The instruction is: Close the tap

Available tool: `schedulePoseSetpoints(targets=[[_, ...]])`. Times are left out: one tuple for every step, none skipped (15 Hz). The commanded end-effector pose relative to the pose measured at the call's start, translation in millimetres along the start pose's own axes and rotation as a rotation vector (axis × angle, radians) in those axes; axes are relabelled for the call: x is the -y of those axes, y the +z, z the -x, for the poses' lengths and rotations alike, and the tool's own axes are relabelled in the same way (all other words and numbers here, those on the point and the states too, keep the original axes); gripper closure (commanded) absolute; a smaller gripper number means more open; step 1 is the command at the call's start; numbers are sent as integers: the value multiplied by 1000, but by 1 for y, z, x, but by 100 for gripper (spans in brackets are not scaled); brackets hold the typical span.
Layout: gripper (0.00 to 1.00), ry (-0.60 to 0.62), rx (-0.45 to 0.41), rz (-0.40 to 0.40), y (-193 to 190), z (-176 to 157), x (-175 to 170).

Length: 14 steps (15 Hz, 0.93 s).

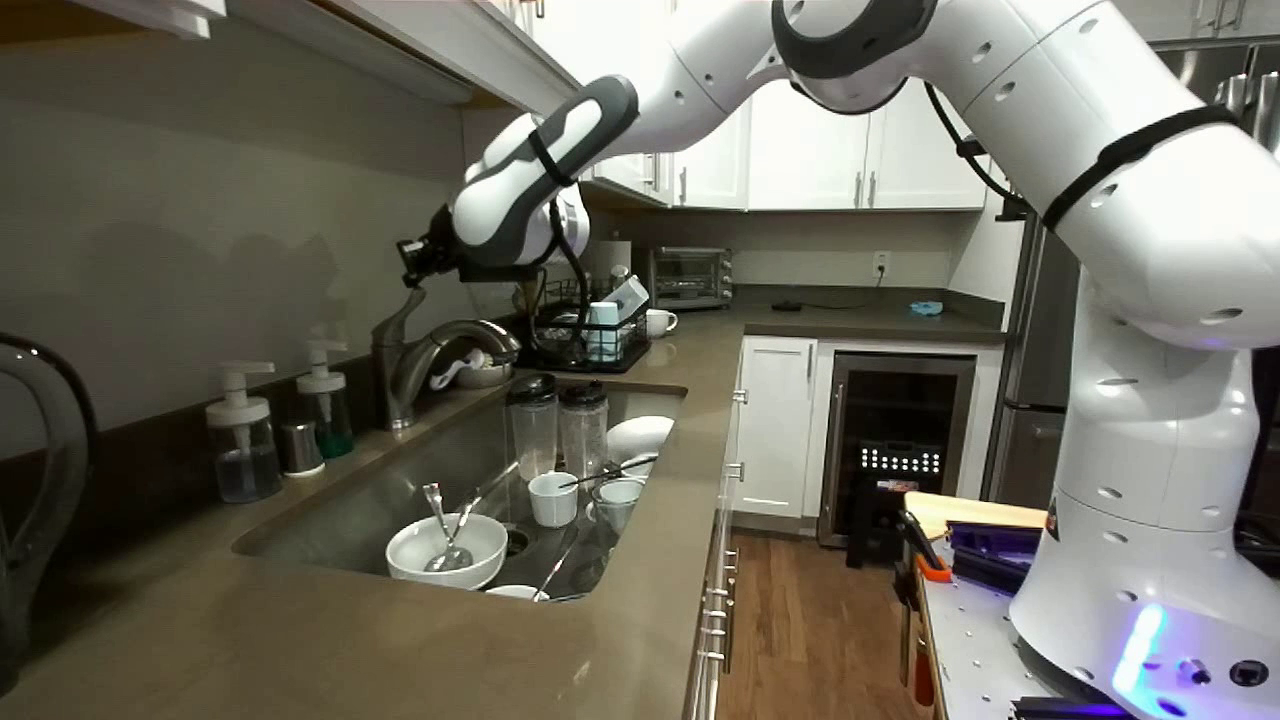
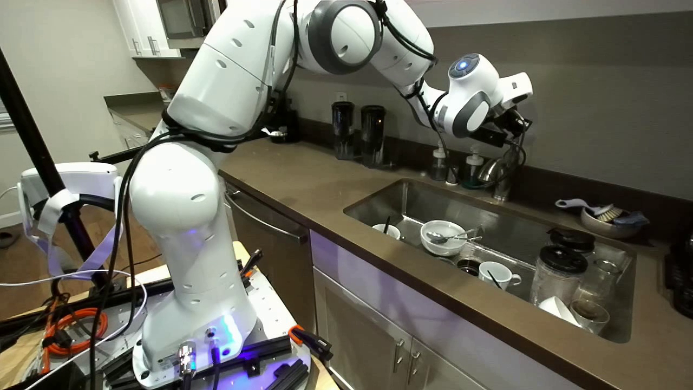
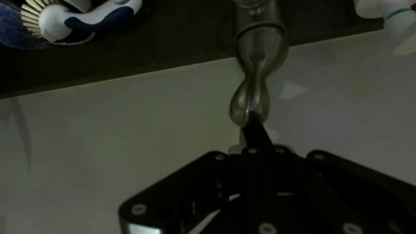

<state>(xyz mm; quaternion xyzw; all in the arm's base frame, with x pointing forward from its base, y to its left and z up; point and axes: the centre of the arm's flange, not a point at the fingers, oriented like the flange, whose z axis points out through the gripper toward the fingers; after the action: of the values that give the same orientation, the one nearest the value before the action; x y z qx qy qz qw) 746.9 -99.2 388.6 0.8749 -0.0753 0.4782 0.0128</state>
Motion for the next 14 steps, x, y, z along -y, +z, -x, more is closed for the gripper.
schedulePoseSetpoints(targets=[[97,20,37,8,-1,-1,3],[97,20,43,12,-2,1,4],[96,21,50,12,-3,1,4],[97,21,57,12,-4,3,5],[96,21,66,9,-5,5,6],[97,21,74,11,-6,7,7],[97,19,77,11,-7,9,8],[97,19,82,10,-8,10,8],[96,20,84,10,-8,12,9],[96,20,84,7,-9,13,10],[97,19,86,6,-10,15,10],[97,19,85,6,-10,17,10],[97,20,86,3,-11,19,11],[97,21,89,2,-11,22,11]])
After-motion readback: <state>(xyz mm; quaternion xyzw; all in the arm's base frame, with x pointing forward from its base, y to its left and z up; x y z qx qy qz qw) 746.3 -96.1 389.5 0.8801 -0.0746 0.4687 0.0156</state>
